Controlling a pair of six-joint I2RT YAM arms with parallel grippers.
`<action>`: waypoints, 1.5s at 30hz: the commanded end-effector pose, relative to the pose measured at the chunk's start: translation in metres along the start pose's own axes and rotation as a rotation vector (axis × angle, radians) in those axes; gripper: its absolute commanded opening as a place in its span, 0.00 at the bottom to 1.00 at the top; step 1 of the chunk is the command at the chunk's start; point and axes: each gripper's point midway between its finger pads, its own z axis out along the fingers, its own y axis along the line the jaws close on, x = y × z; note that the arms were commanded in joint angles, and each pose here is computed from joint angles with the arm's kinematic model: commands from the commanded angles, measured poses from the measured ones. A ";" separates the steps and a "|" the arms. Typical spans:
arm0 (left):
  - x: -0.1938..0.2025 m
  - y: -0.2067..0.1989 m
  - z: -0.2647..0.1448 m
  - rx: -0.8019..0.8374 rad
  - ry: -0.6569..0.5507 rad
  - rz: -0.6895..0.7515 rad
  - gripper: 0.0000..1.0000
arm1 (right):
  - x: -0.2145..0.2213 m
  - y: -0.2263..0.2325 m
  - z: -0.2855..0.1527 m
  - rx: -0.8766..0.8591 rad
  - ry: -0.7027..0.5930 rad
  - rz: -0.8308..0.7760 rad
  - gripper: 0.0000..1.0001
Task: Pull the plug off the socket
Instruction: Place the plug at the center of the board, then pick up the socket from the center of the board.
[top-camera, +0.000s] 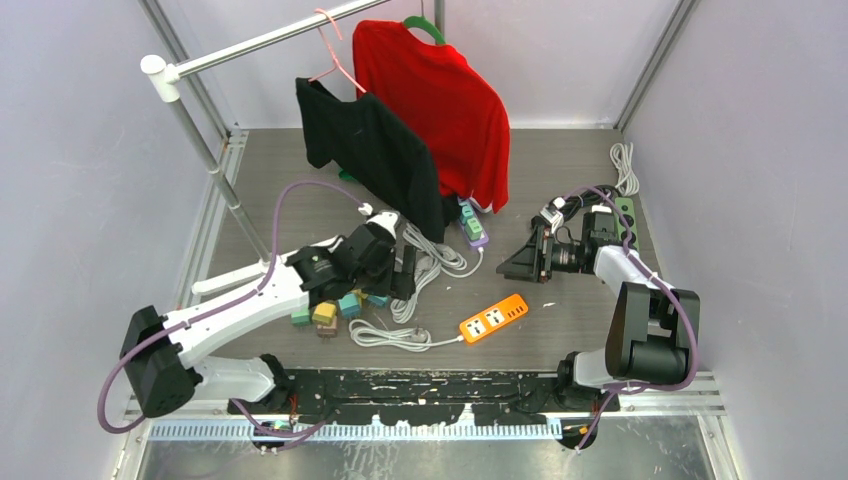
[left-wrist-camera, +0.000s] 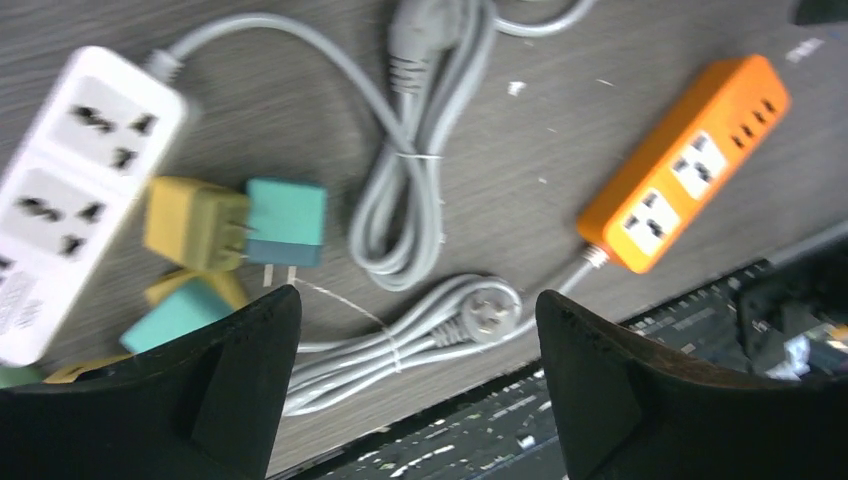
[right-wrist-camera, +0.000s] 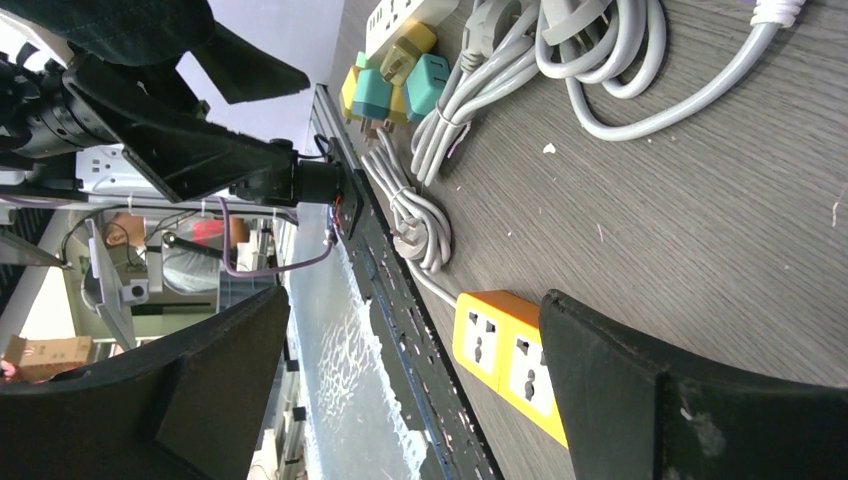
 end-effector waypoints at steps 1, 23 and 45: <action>-0.022 -0.050 -0.013 0.298 -0.113 -0.018 0.87 | -0.010 0.011 -0.004 -0.021 -0.010 -0.077 1.00; -0.043 -0.036 -0.070 0.451 -0.468 -0.021 0.91 | 0.015 0.008 0.028 0.288 0.700 -1.149 1.00; -0.033 -0.004 -0.066 0.343 -0.505 -0.113 0.91 | 0.100 -0.010 0.059 0.148 0.929 -1.374 1.00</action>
